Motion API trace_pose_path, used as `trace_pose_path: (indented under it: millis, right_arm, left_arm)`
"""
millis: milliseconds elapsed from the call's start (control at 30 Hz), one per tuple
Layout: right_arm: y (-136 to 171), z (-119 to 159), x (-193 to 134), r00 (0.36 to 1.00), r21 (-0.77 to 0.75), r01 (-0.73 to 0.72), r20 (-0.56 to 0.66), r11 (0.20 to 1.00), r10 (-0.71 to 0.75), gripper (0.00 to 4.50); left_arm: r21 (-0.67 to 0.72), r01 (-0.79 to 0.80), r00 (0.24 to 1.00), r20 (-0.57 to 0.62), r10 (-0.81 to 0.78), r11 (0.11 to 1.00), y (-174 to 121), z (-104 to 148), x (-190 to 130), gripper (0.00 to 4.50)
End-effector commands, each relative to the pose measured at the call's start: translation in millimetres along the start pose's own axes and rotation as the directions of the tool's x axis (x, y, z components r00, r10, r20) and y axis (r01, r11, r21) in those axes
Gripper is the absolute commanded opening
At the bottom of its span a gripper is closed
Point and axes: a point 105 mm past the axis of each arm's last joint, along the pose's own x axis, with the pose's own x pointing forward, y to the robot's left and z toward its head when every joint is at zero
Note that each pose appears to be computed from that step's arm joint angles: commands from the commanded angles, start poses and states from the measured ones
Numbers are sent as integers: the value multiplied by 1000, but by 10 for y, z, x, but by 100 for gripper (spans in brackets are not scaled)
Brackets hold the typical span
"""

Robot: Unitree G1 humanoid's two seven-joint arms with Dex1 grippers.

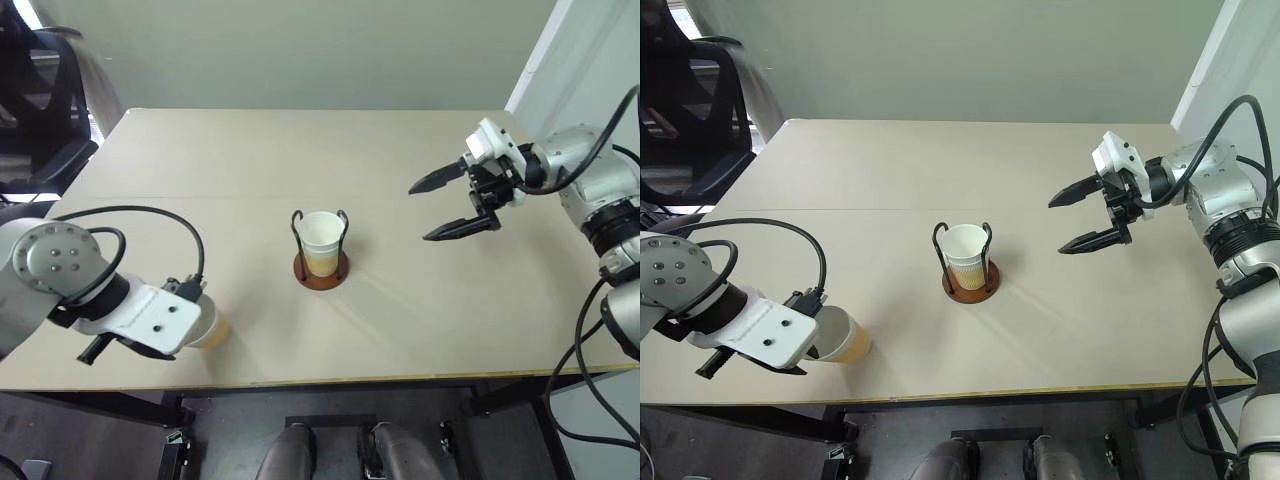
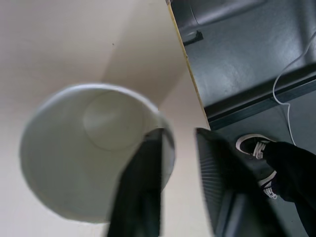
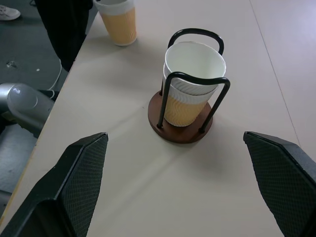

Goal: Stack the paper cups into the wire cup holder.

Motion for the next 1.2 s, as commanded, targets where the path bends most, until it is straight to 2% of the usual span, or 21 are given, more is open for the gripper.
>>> trace_pose_path:
  millis: [33, 300, 533, 867, 1033, 1200]
  right_arm:
    - [-86, 207, -82, 999, -71, 41, 31, 997, -39, 450]
    - [-126, 226, -79, 998, -59, 54, 32, 997, -52, 450]
    - [-157, 255, -107, 997, -56, 71, 33, 996, -69, 450]
    - [-175, 230, -130, 993, -38, 96, 66, 995, -94, 450]
    - [-216, 336, -172, 981, -9, 125, 150, 992, -122, 450]
    - [-216, 432, -236, 974, -8, 134, 183, 991, -130, 450]
  left_arm:
    - [6, -1, 1000, -21, 1, 1000, 14, -15, -113, 3]
    - [-8, -106, 994, 27, 106, 994, 261, 87, -285, 3]
    - [30, -318, 948, 36, 317, 948, 829, 190, -760, 3]
    - [58, -434, 900, 79, 429, 899, 1376, 340, -1175, 3]
    - [77, -453, 890, 103, 445, 888, 1516, 447, -1277, 3]
    - [73, -445, 892, 124, 435, 893, 1545, 484, -1267, 3]
